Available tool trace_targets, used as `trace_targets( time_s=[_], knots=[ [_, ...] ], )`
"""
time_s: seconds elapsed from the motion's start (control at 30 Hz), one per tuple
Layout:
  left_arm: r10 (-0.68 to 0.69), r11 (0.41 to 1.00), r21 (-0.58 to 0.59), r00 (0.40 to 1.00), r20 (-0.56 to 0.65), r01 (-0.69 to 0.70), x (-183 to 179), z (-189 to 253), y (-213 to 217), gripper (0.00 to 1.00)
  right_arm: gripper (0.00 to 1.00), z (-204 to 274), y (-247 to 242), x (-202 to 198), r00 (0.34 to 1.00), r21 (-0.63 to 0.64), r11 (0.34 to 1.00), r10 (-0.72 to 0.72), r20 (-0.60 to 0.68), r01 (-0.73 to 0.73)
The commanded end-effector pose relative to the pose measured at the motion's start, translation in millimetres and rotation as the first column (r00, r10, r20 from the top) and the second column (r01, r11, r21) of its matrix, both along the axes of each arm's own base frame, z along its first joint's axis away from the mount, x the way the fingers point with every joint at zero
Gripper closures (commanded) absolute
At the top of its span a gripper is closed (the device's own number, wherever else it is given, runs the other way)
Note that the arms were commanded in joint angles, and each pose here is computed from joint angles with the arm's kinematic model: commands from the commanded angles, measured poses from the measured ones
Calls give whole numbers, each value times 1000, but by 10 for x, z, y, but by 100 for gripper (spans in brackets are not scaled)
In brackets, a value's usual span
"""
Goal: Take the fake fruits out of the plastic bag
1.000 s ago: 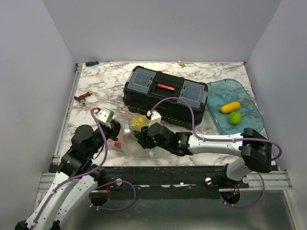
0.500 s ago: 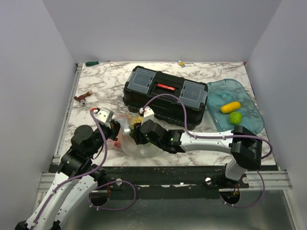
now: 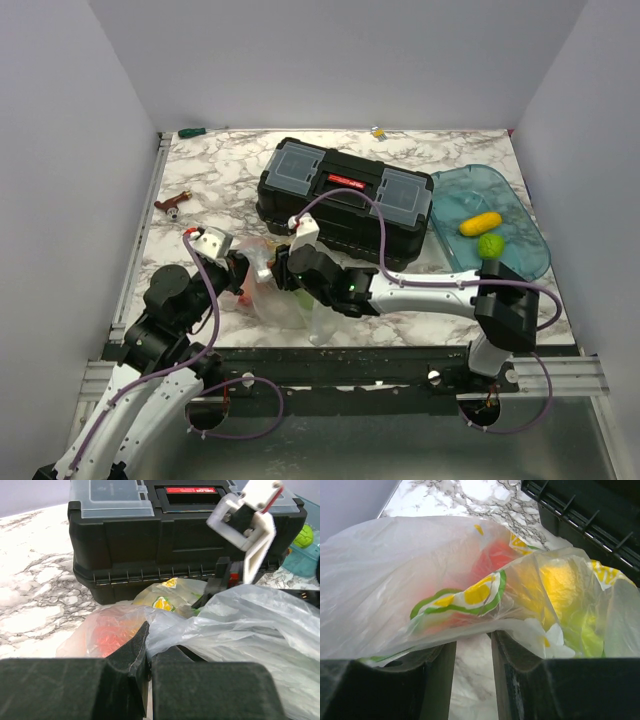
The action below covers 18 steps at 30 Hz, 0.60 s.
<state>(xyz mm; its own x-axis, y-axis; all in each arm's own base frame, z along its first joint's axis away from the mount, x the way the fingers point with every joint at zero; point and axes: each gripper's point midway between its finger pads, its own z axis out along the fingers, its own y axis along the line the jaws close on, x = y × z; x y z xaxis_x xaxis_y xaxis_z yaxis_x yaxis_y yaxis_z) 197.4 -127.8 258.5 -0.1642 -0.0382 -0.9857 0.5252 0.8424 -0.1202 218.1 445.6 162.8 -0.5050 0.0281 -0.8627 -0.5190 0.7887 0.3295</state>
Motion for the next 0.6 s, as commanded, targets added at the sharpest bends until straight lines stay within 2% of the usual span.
trace_targets(
  time_s=[0.0,0.17,0.37,0.57],
  knots=[
    [-17,1000,-22,999,40,18,-37,151,-11,100,64,-104,139,169,998,-37,999,-22,62,24],
    [-20,999,-26,999,45,21,-44,164,-13,100,64,-309,341,126,998,-75,996,56,42,-52],
    [-40,999,-26,998,40,41,-52,164,-51,100,59,-399,525,-23,989,-18,988,151,-2,-151],
    [-84,996,-33,996,34,85,-73,174,-126,100,42,-505,653,-177,975,69,975,215,-64,-210]
  ],
)
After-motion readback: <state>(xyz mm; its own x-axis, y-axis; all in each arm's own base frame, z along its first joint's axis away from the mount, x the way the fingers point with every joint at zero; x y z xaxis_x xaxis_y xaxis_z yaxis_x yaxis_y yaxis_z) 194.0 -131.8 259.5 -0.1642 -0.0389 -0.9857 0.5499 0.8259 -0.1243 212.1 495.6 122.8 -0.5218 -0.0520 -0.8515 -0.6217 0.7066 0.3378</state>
